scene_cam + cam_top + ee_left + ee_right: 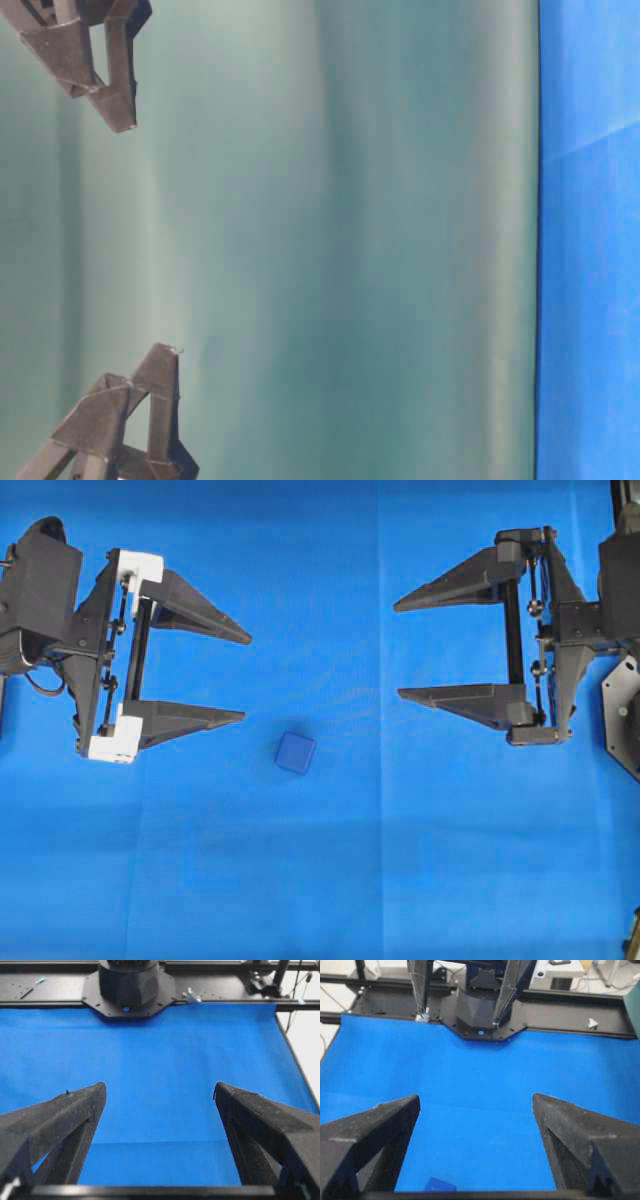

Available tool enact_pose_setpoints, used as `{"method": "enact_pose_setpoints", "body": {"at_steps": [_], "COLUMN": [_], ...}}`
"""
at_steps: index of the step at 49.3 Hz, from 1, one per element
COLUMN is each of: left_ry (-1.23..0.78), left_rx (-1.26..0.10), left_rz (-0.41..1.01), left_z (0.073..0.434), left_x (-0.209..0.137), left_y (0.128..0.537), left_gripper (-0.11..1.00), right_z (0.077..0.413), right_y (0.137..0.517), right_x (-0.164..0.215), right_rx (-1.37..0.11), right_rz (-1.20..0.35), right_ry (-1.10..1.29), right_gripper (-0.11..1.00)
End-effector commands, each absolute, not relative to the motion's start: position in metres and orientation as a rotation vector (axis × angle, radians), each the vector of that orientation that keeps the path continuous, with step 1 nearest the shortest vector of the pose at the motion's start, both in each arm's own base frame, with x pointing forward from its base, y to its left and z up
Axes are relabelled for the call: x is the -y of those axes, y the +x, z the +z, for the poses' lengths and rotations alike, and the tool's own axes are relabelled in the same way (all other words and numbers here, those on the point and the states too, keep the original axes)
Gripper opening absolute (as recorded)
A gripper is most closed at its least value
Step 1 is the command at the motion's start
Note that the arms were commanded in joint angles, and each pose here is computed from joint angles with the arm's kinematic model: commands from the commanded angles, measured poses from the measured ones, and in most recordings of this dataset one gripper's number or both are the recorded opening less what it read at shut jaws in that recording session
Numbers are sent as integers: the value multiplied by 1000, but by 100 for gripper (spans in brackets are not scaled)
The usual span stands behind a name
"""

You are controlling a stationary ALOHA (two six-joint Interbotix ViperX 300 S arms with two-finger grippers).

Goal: Handover the blue block to the right arm after grasping it with the left arm, then place it in the designated position.

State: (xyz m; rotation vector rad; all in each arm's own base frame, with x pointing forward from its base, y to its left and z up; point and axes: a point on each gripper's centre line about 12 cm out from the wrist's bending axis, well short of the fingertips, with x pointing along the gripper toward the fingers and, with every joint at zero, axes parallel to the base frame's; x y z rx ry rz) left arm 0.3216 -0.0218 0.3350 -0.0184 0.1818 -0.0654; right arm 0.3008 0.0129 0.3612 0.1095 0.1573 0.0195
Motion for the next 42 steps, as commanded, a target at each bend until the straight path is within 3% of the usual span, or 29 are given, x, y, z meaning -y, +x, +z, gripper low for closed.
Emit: {"method": "enact_pose_setpoints", "body": {"at_steps": [1,42], "left_ry": [-23,-23], "left_rx": [-150,-151], "left_rz": [-63,-63], "left_z": [346,345], "left_x": [21,21], "left_y": [322,322], "left_gripper": [93,93], "right_z": [367,363], "right_y": [301,300], "right_x": [-13,-13], "right_rx": [-140,-147], "right_rz": [21,22], "right_ry": [110,110], "right_gripper": [88,88]}}
